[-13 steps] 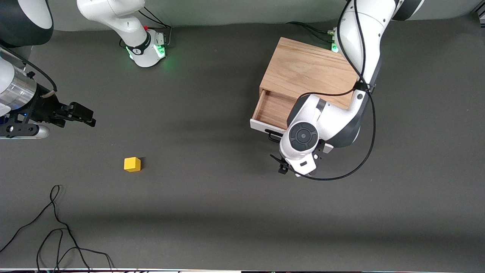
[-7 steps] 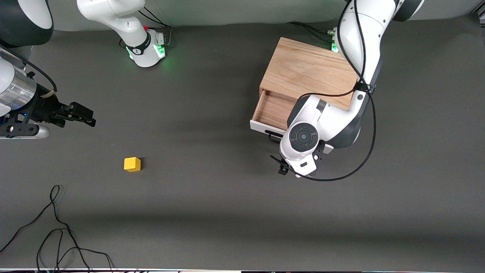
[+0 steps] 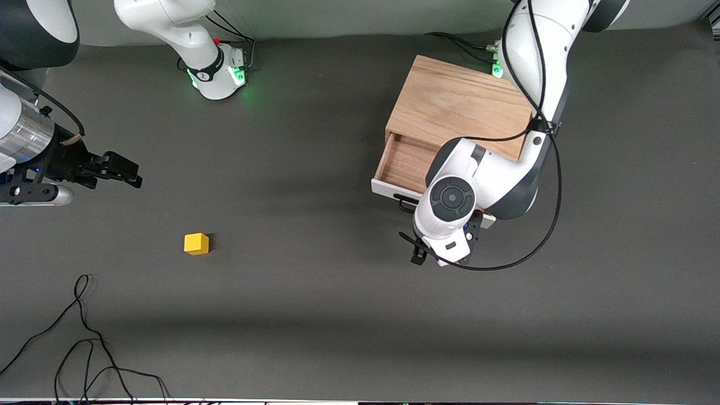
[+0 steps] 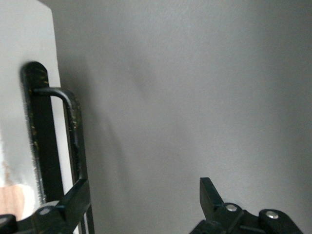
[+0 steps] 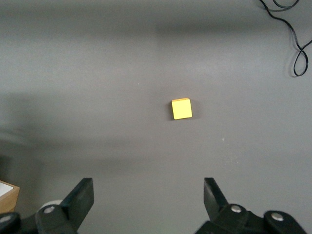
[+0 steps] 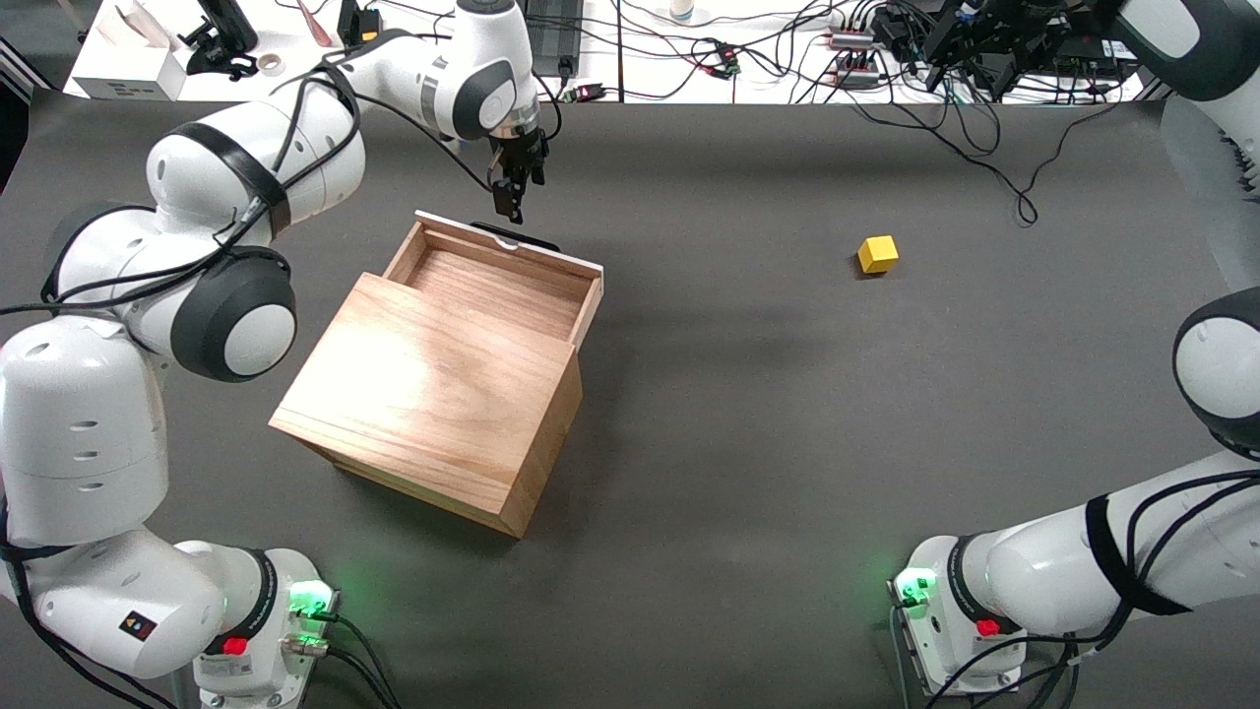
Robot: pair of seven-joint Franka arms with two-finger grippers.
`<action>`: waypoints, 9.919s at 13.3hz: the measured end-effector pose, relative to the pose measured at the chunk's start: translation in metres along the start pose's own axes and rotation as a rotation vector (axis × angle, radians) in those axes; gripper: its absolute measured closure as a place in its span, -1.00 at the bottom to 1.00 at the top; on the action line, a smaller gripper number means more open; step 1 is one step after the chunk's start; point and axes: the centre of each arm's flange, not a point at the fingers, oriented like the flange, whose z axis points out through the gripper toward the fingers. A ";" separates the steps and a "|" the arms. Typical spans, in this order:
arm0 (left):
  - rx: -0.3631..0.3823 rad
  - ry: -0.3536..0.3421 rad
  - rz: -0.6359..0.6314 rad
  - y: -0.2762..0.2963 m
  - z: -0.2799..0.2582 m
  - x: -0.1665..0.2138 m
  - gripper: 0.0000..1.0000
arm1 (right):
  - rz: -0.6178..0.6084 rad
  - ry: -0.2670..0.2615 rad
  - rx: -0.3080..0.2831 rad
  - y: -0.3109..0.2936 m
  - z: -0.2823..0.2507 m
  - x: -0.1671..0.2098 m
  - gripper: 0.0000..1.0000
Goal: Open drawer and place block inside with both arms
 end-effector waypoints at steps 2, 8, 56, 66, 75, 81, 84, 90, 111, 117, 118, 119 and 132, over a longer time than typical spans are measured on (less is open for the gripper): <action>-0.001 0.019 0.046 0.003 -0.033 0.005 -1.00 | 0.000 0.000 0.000 0.000 0.000 0.000 -1.00; 0.031 0.020 0.398 -0.021 -0.141 0.081 -1.00 | 0.000 0.000 0.000 0.000 0.000 0.000 -1.00; 0.012 0.003 1.273 -0.193 -0.248 0.292 -1.00 | -0.046 0.164 -0.114 0.057 0.407 0.001 -0.46; 0.028 0.011 1.322 -0.193 -0.248 0.291 -1.00 | -0.029 0.039 -0.054 0.025 0.360 0.030 -0.09; 0.029 0.010 1.325 -0.193 -0.247 0.291 -1.00 | -0.004 -0.058 -0.015 -0.109 0.179 0.061 -0.09; 0.030 0.009 1.326 -0.193 -0.247 0.291 -1.00 | 0.056 -0.039 0.025 -0.211 0.084 0.030 -0.09; 0.030 0.009 1.327 -0.193 -0.247 0.291 -1.00 | 0.102 -0.031 0.078 -0.248 0.066 0.016 -0.09; 0.032 0.006 1.329 -0.193 -0.245 0.291 -1.00 | 0.177 -0.029 0.075 -0.396 0.084 -0.056 -0.09; 0.037 0.001 1.333 -0.193 -0.242 0.291 -1.00 | 0.335 0.027 0.090 -0.559 0.276 -0.133 -0.09; 0.039 0.000 1.333 -0.193 -0.242 0.291 -1.00 | 0.339 0.015 0.061 -0.569 0.302 -0.150 -0.09; 0.039 0.000 1.333 -0.193 -0.242 0.291 -1.00 | 0.341 0.014 0.057 -0.569 0.306 -0.149 -0.09; 0.039 0.000 1.334 -0.193 -0.242 0.291 -1.00 | 0.347 0.013 0.055 -0.569 0.308 -0.149 -0.09; 0.039 0.000 1.335 -0.193 -0.242 0.291 -1.00 | 0.325 0.076 0.058 -0.582 0.293 -0.163 -1.00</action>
